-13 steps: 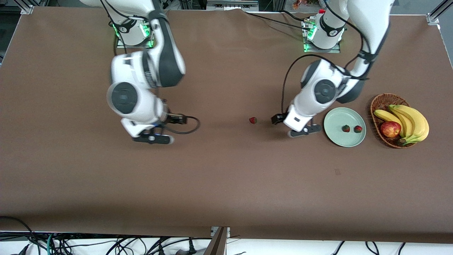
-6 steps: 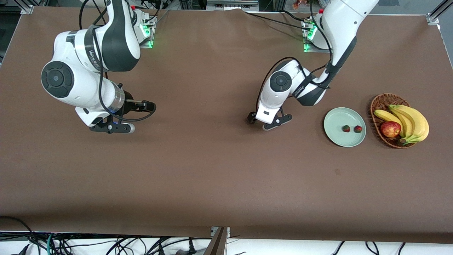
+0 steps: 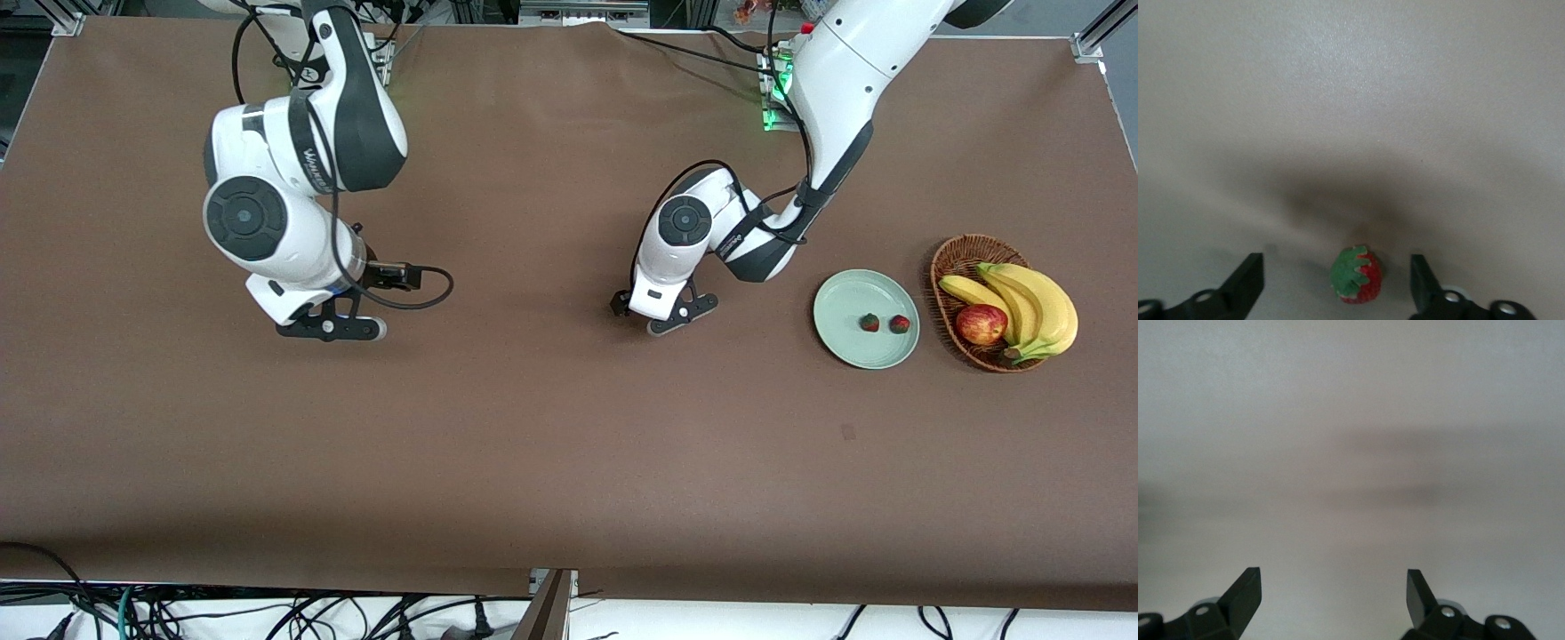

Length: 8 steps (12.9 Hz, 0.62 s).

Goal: Collect all strawberries into plate
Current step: 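Drop the strawberry on the plate while the right arm returns to rest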

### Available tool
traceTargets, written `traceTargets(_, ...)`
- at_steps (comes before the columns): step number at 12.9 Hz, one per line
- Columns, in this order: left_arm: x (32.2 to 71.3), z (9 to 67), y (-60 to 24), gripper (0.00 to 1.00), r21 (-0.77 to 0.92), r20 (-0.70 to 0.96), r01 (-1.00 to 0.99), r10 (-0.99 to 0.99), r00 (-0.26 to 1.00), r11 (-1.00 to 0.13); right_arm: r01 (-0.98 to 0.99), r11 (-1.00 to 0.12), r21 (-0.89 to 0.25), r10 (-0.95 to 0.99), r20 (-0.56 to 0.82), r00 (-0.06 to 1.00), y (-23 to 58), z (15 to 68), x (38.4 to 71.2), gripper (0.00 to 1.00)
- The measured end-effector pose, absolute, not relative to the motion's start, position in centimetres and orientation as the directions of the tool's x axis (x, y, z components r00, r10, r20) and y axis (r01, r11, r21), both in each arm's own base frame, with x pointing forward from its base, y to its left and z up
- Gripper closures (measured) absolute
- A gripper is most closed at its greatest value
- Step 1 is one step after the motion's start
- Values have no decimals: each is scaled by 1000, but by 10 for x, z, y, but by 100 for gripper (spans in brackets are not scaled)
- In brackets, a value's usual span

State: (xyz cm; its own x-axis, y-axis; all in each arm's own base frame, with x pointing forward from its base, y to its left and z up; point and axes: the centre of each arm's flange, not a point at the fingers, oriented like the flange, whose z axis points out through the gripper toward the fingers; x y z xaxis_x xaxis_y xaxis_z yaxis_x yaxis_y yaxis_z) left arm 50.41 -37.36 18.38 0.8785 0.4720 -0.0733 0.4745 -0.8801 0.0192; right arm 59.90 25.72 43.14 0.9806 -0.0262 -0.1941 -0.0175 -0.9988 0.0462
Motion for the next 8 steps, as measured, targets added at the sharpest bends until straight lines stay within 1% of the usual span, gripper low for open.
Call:
traceTargets(1,503,184,-375,7,19,-73,479,476,876,-878,-17,-1000,24,-22,-193,981,247,444,600,4)
traceTargets(2,503,184,-376,18,19,-73,483,480,874,-876,-22,-1000,1,-22,-193,981,225,464,600,3)
traceTargets(3,502,184,-377,30,19,-73,485,483,873,-874,-18,-1000,-13,-15,-187,982,197,487,598,2)
traceTargets(4,502,184,-377,41,19,-73,488,486,871,-873,-10,-1000,-25,-5,-179,984,168,510,591,1)
traceTargets(6,502,184,-378,64,18,-73,500,498,864,-866,22,-999,-36,27,-160,987,123,551,564,1)
traceTargets(8,501,185,-379,67,17,-73,513,510,857,-858,56,-998,-42,62,-151,987,92,582,535,0)
